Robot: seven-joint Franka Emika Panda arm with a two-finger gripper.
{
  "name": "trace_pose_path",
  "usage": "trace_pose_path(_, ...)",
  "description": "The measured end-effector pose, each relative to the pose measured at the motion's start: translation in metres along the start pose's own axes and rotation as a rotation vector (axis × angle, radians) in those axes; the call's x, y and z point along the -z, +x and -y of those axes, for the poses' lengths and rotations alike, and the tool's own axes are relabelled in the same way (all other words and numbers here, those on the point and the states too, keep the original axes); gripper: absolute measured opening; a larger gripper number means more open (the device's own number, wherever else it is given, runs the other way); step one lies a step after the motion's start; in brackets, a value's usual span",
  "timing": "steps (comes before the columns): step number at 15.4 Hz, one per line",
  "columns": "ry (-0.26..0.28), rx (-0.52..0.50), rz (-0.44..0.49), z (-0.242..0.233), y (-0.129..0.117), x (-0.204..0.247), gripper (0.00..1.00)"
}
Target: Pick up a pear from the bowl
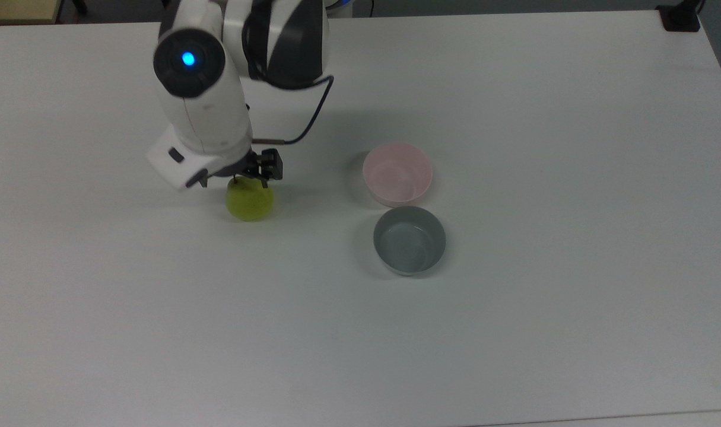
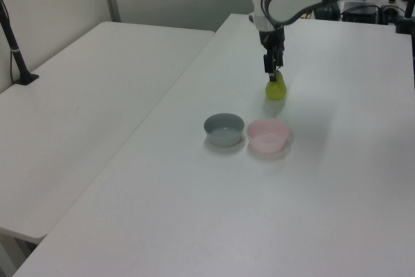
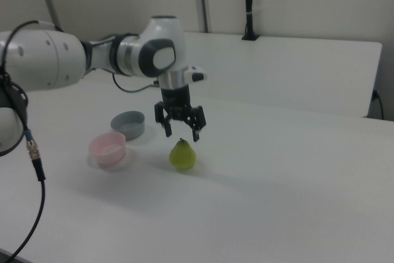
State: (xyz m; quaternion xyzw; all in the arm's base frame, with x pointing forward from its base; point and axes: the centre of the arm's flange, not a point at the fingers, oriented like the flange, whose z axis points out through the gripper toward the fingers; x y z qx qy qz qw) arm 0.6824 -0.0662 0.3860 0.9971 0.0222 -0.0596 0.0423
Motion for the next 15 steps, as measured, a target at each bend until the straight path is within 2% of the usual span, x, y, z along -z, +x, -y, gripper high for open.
trace_pose_path(3, 0.005, -0.056, -0.037, -0.007, -0.023, 0.060, 1.00)
trace_pose_path(8, 0.018, -0.081, -0.048, -0.011, -0.071, 0.139, 1.00)
trace_pose_path(11, 0.022, -0.101, -0.055, -0.011, -0.085, 0.159, 1.00)
trace_pose_path(15, 0.023, -0.134, -0.055, -0.012, -0.087, 0.160, 1.00)
